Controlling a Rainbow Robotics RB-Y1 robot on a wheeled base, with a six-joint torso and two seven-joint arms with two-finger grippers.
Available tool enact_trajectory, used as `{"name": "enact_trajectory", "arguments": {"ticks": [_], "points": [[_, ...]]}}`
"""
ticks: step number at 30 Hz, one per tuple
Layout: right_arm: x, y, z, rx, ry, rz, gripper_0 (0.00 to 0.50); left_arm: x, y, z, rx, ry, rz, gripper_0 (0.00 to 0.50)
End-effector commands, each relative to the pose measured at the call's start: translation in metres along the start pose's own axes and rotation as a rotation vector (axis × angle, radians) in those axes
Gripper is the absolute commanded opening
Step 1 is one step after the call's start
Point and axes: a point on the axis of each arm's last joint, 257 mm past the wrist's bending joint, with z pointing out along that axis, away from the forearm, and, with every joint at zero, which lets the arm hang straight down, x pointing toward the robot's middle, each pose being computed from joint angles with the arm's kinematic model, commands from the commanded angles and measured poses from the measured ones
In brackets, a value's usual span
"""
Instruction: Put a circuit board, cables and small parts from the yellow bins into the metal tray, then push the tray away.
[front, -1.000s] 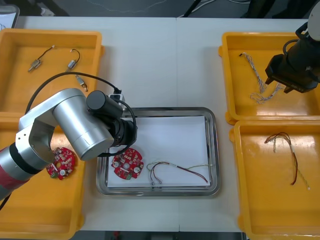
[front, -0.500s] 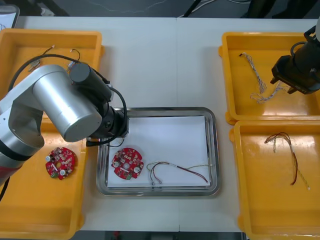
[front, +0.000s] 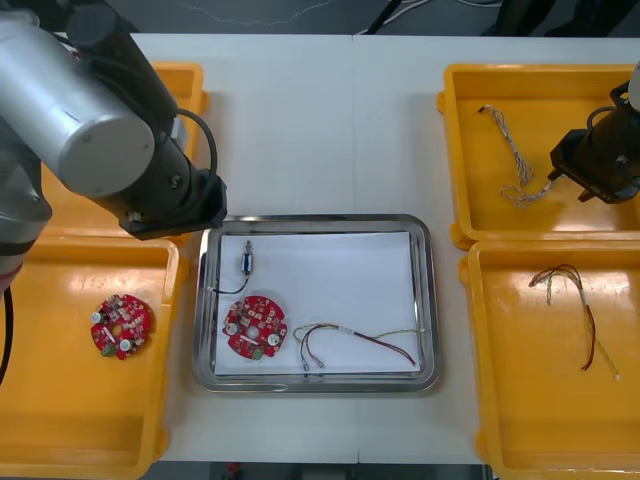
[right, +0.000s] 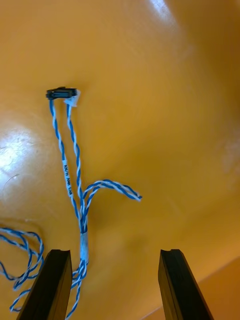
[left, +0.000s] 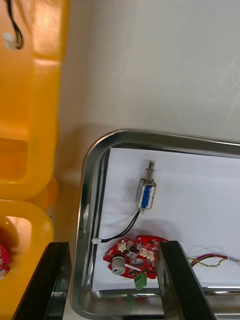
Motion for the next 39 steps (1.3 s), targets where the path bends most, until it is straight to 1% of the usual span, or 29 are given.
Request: {"name": "enact_trajectory", "arguments": {"ticks": [1,4,7,8,12,17,19,24,25,26,28,29,30,31,32,33,34,35,37,39], "points": [[-0.036,0.013,-0.025,-0.028,-0.080,-0.002,0.500,-0.034,-0.013,-0.042,0.057,-0.091,-0.040,0.500],[-0.037,0.015,-0.020,-0.026,-0.090,-0.016,0.500,-0.043,-0.008,-0.049,0.057,-0.111,-0.052,0.500],[-0.035,0.016,-0.017,-0.028,-0.089,-0.018,0.500,-0.048,-0.002,-0.051,0.049,-0.119,-0.062,0.500],[-0.033,0.018,-0.014,-0.033,-0.086,-0.021,0.500,-0.054,0.003,-0.054,0.043,-0.125,-0.068,0.500],[-0.028,0.023,-0.010,-0.032,-0.082,-0.045,0.500,-0.069,0.017,-0.058,0.029,-0.123,-0.096,0.500],[-0.022,0.028,-0.005,-0.032,-0.081,-0.059,0.500,-0.089,0.035,-0.063,0.018,-0.129,-0.099,0.500],[-0.019,0.030,-0.001,-0.035,-0.073,-0.063,0.500,-0.097,0.044,-0.065,0.005,-0.136,-0.100,0.500],[-0.016,0.030,0.006,-0.040,-0.066,-0.055,0.500,-0.118,0.071,-0.066,-0.058,-0.164,-0.106,0.500],[-0.015,0.030,0.007,-0.039,-0.065,-0.055,0.500,-0.120,0.074,-0.066,-0.067,-0.165,-0.109,0.500],[-0.014,0.029,0.009,-0.034,-0.061,-0.056,0.500,-0.126,0.083,-0.065,-0.089,-0.166,-0.116,0.500],[-0.013,0.029,0.010,-0.034,-0.060,-0.058,0.500,-0.130,0.088,-0.066,-0.097,-0.165,-0.121,0.500],[-0.012,0.030,0.010,-0.035,-0.058,-0.057,0.500,-0.134,0.096,-0.065,-0.111,-0.162,-0.130,0.500],[-0.012,0.030,0.010,-0.034,-0.058,-0.058,0.500,-0.135,0.098,-0.065,-0.115,-0.163,-0.133,0.500],[-0.012,0.030,0.010,-0.034,-0.058,-0.058,0.465,-0.137,0.103,-0.065,-0.128,-0.166,-0.143,0.500],[-0.012,0.030,0.010,-0.035,-0.056,-0.057,0.341,-0.139,0.108,-0.065,-0.141,-0.166,-0.150,0.500],[-0.012,0.030,0.010,-0.035,-0.058,-0.057,0.235,-0.141,0.110,-0.066,-0.150,-0.173,-0.150,0.500],[-0.012,0.030,0.010,-0.036,-0.057,-0.058,0.081,-0.142,0.115,-0.066,-0.163,-0.175,-0.154,0.500],[-0.012,0.030,0.010,-0.036,-0.057,-0.057,0.035,-0.143,0.117,-0.066,-0.171,-0.178,-0.157,0.500],[-0.012,0.030,0.010,-0.036,-0.057,-0.058,0.000,-0.146,0.123,-0.068,-0.186,-0.185,-0.160,0.500],[-0.012,0.030,0.010,-0.037,-0.058,-0.059,0.000,-0.155,0.128,-0.073,-0.196,-0.218,-0.166,0.500]]}}
